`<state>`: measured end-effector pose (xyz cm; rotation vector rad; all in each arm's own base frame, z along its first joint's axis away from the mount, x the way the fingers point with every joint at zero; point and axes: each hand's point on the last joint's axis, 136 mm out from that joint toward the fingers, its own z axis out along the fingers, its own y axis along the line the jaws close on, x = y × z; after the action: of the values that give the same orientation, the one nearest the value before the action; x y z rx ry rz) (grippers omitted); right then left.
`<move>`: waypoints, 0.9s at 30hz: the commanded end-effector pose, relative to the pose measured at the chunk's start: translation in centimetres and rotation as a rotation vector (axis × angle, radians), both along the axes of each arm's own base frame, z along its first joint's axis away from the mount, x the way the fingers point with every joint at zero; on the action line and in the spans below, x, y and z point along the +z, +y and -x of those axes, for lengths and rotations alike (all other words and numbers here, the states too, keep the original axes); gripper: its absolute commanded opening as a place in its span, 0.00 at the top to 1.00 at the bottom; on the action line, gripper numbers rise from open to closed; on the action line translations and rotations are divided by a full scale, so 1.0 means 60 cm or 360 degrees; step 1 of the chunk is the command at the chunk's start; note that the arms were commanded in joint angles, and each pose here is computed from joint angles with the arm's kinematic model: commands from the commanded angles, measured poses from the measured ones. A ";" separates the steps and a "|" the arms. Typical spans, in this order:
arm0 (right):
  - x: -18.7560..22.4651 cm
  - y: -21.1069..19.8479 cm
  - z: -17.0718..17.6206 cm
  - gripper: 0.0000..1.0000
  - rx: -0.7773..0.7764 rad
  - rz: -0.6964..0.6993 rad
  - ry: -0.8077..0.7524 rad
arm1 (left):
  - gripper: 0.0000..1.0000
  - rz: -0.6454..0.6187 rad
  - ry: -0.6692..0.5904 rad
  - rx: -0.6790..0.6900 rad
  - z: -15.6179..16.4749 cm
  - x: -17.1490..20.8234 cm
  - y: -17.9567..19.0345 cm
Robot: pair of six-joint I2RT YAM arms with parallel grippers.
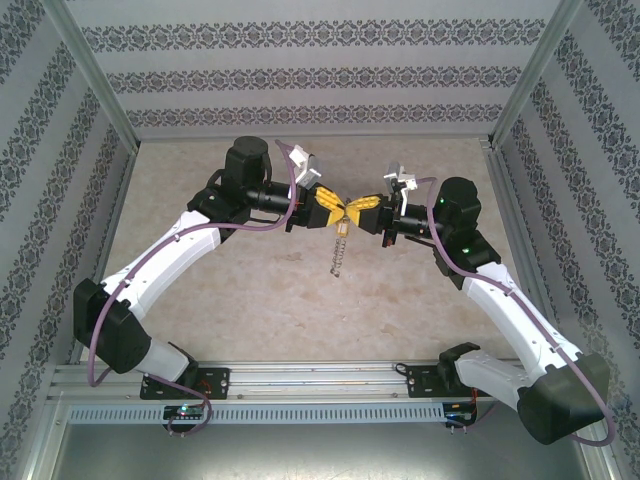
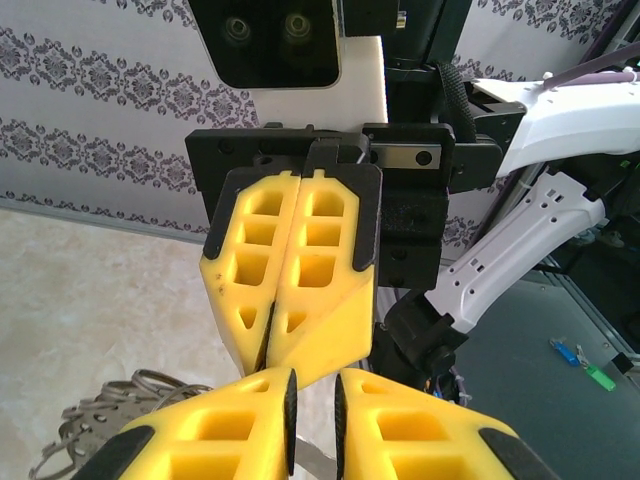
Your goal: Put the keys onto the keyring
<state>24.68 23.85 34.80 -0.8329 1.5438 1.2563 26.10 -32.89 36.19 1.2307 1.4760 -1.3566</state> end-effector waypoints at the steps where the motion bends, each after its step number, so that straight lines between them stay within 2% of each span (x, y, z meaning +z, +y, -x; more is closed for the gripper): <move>1: 0.040 0.008 0.016 1.00 0.0073 -0.0042 -0.0132 | 0.82 0.0062 -0.0086 -0.0039 -0.002 0.022 0.000; 5: 0.042 0.009 0.018 1.00 0.0088 -0.0047 -0.0129 | 0.82 0.0053 -0.0084 -0.0031 -0.006 0.016 -0.001; 6: 0.041 0.009 0.018 1.00 0.0089 -0.0046 -0.0127 | 0.80 0.0048 -0.0094 -0.0008 -0.009 0.015 -0.001; 8: 0.039 0.008 0.018 1.00 0.0078 -0.0042 -0.0125 | 0.67 0.0042 -0.0125 0.0044 -0.017 0.014 0.000; 9: 0.038 0.007 0.017 1.00 0.0073 -0.0039 -0.0122 | 0.65 0.0042 -0.0136 0.0067 -0.020 0.013 0.001; 18: 0.036 0.005 0.018 1.00 0.0058 -0.0037 -0.0123 | 0.65 0.0077 -0.0154 0.0145 -0.035 0.015 0.009; 23: 0.031 0.002 0.018 1.00 0.0045 -0.0034 -0.0117 | 0.57 0.0258 -0.0193 0.0280 -0.054 0.047 0.039; 27: 0.032 0.002 0.019 1.00 0.0049 -0.0036 -0.0120 | 0.58 0.0279 -0.0150 0.0239 -0.054 0.048 0.042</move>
<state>24.77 23.91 34.67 -0.8245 1.5571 1.2539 29.75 -30.74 35.86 1.0477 1.4482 -1.2781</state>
